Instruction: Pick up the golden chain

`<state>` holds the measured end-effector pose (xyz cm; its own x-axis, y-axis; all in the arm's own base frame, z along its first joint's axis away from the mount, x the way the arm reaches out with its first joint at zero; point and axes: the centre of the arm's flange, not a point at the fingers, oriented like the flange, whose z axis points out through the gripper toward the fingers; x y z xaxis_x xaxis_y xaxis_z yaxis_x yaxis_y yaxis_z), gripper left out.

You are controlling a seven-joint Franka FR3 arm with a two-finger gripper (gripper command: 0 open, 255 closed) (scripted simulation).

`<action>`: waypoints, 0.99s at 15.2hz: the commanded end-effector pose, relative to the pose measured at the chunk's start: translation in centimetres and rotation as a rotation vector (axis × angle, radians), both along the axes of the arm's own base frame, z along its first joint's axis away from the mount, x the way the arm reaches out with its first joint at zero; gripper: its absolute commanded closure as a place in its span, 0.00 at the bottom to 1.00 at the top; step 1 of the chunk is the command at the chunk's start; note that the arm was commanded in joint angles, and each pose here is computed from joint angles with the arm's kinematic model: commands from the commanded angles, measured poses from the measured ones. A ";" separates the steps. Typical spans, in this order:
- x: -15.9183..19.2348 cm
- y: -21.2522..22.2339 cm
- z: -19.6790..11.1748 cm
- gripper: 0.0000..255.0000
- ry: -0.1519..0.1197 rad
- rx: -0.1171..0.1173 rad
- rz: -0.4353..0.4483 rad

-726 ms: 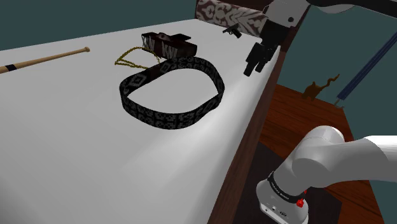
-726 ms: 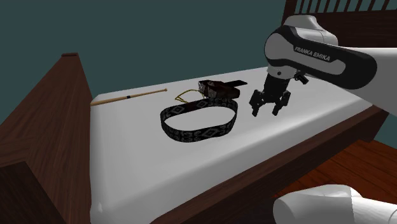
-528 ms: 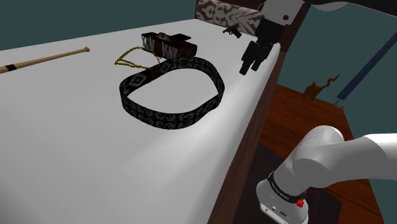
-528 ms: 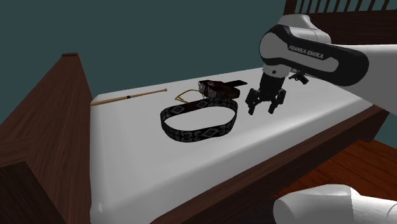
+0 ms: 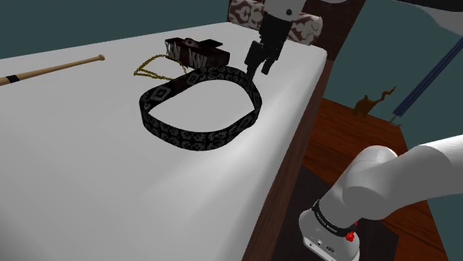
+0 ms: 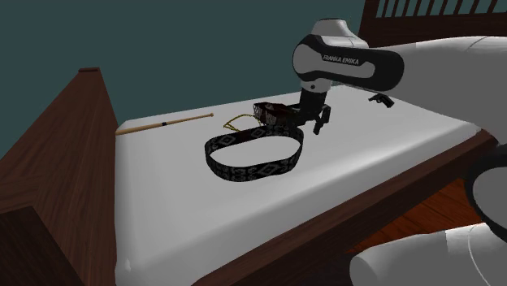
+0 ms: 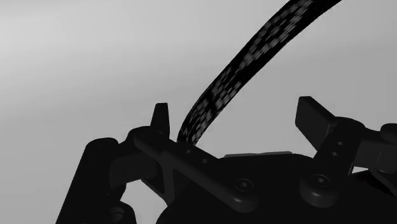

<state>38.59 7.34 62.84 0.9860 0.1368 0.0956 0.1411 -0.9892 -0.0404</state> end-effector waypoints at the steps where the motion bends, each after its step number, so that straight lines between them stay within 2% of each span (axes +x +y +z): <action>1: 2.1 2.0 0.0 0.00 -0.006 -0.012 0.020; 15: 14.6 16.1 -0.3 0.00 -0.045 -0.100 0.154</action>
